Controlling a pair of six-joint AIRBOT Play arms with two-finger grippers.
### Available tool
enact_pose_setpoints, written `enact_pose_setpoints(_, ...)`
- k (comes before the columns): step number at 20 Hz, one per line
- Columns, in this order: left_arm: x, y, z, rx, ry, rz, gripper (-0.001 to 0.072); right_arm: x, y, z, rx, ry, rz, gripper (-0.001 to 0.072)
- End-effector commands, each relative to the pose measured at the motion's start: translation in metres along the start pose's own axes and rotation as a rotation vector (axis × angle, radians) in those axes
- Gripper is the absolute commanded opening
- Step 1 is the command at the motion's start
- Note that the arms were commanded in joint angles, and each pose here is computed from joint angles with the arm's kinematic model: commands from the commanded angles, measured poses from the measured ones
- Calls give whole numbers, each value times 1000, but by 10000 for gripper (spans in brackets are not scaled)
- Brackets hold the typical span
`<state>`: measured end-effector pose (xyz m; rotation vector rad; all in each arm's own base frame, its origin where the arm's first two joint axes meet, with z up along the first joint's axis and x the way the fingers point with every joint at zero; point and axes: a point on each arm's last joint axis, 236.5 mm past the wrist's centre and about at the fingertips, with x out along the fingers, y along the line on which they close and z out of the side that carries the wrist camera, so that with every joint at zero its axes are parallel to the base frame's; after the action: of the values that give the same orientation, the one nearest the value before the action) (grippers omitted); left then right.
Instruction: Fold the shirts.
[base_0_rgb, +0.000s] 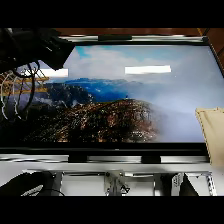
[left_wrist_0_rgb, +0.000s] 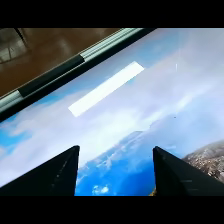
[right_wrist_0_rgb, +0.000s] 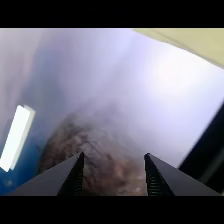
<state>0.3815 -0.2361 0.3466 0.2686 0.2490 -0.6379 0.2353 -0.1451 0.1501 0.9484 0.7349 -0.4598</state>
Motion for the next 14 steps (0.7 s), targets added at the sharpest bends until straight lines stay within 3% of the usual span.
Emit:
enact_pose_setpoints(1,30,-5,-38,-100,133,-25,541,34,99,7,-105,-76,262,512)
enact_pose_setpoints(4,66,9,-105,-185,349,43,536,73,209,-31,-214,-41,490,511)
enact_pose_setpoints(7,74,37,-179,-375,585,154,535,112,285,-97,-510,41,522,511)
enact_pose_setpoints(10,57,54,-219,-471,736,211,535,143,307,-131,-811,128,360,505)
enact_pose_setpoints(14,55,71,-229,-500,754,244,534,174,248,-136,-934,365,1,503)
